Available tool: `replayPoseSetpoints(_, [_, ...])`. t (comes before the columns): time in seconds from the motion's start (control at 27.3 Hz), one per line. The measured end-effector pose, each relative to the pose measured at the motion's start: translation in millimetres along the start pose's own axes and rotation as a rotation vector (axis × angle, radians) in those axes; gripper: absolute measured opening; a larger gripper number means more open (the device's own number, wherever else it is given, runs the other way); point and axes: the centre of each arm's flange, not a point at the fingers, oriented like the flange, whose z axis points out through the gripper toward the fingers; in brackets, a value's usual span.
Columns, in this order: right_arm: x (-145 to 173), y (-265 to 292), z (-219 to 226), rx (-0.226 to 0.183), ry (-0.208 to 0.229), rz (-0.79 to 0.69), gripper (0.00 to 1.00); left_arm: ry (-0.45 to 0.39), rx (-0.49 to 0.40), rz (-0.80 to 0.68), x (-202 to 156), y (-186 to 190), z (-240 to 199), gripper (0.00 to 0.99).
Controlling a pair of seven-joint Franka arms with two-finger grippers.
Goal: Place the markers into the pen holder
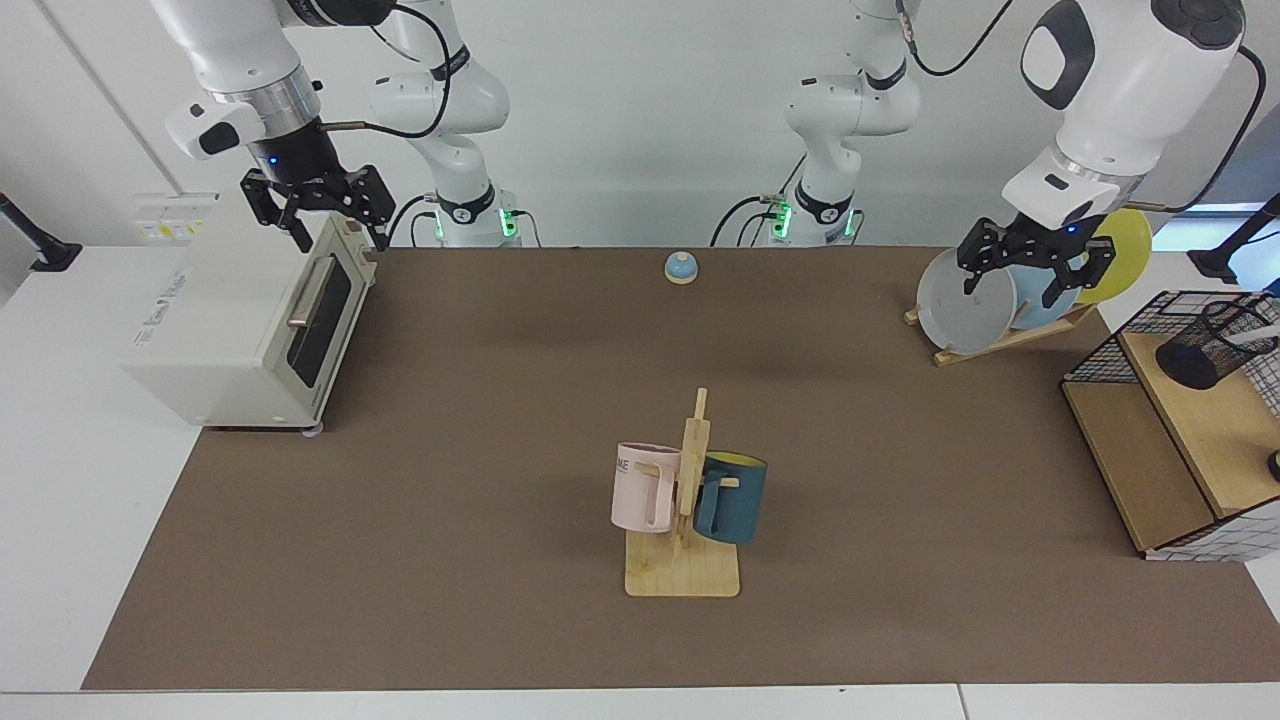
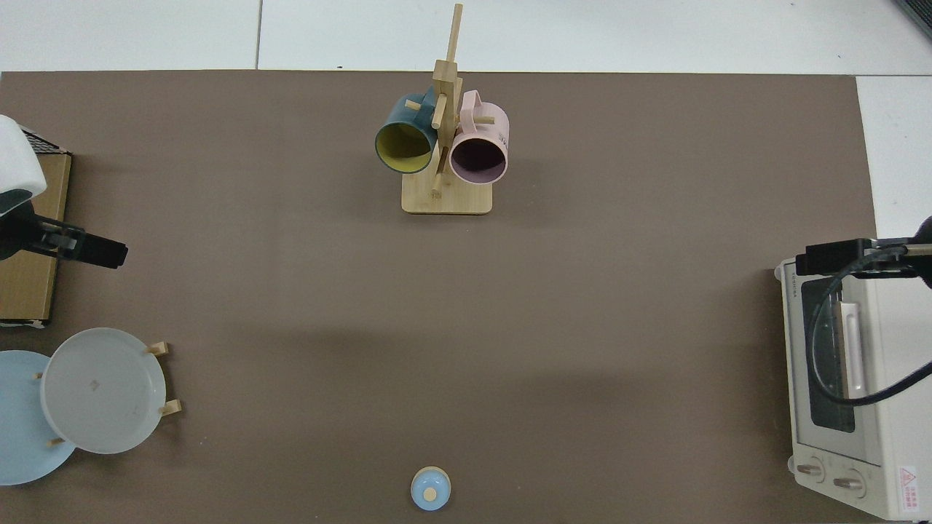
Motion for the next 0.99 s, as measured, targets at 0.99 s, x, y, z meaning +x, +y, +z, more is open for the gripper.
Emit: replayPoseSetpoints(0.99, [0.0,0.0,0.0,0.0,0.0,0.0,1.0,-0.001,-0.04,-0.147,0.4,7.4,4.6,0.991])
